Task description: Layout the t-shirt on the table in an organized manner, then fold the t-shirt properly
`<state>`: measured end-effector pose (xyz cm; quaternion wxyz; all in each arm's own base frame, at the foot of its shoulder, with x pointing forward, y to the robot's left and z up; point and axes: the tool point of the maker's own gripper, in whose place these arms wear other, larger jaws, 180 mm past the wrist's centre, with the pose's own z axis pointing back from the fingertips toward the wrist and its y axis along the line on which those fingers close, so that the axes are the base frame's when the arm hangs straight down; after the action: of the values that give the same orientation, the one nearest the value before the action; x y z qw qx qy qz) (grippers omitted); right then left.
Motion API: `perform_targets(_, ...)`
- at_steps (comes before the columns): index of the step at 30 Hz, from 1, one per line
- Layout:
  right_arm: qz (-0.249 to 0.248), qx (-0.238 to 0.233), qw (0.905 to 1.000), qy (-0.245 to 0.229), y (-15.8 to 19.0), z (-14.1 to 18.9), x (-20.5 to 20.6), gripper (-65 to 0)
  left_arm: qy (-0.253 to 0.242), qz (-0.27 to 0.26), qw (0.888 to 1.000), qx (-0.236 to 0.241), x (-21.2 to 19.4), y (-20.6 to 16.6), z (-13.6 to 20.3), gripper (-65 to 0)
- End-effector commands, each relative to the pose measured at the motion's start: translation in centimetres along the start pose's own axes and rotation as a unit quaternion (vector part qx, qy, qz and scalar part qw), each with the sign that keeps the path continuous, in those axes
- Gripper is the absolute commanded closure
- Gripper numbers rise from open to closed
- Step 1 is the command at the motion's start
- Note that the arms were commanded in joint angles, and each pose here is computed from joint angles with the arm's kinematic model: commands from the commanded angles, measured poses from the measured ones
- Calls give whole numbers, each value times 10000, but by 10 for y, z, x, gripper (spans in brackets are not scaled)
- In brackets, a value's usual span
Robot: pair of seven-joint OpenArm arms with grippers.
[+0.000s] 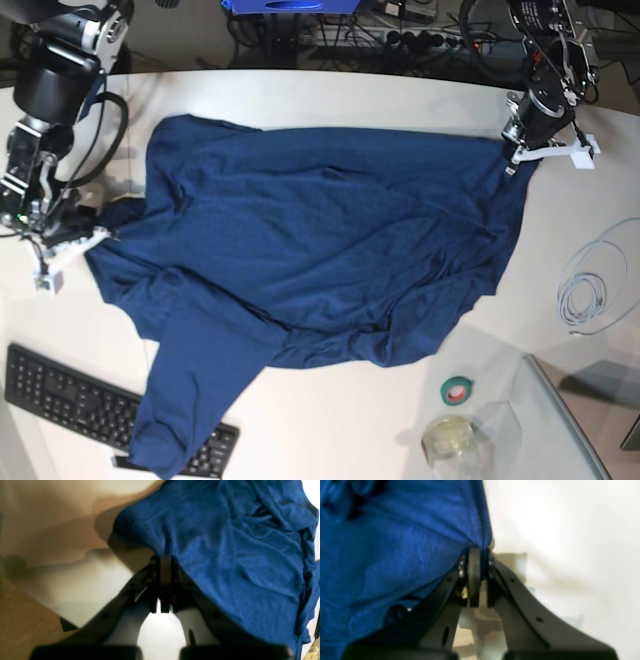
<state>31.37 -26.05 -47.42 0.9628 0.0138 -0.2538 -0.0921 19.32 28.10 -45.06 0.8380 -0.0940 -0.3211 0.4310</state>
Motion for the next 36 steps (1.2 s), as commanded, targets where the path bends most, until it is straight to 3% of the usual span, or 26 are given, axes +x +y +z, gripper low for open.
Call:
perform_targets(1,75,-64,9995,-285,-8,7,24,-8,-193,-69,9997,-92,14,-5,3,0)
perform_targets(8,502,-325,9978,-278,-31,14,37,-29,-166,-65,9997,-148,13,-10,1,0)
perform_targets(10,1007,-315,9943,-142,-22,12,36,-102,-172,-54,9997,-165,13,-11,1,0)
perform_targets(13,1821,-331,9826,162,-8,11,32,-264,-335,-137,9988,-327,23,-25,8,0)
perform_targets(14,1886,-353,9813,127,-7,15,34,-309,-422,-189,9981,-417,28,-33,12,0)
perform_targets(16,1778,-405,9831,-177,-9,31,38,-357,-585,-258,9964,-555,37,-45,20,0)
perform_targets(19,1607,-347,9813,-999,14,73,45,-359,-724,-385,9931,-834,43,-69,29,0)
perform_targets(21,1906,-106,9731,-1290,44,99,33,-359,-709,-466,9915,-982,40,-82,30,0)
perform_targets(23,2347,247,9631,-1290,73,115,10,-357,-674,-533,9893,-1179,38,-100,27,0)
perform_targets(28,3309,1224,9333,-662,121,128,-75,-354,-540,-678,9824,-1656,25,-143,26,0)
perform_targets(36,3394,2365,9101,-233,167,146,-168,-354,-507,-570,9704,-2289,15,-205,32,0)
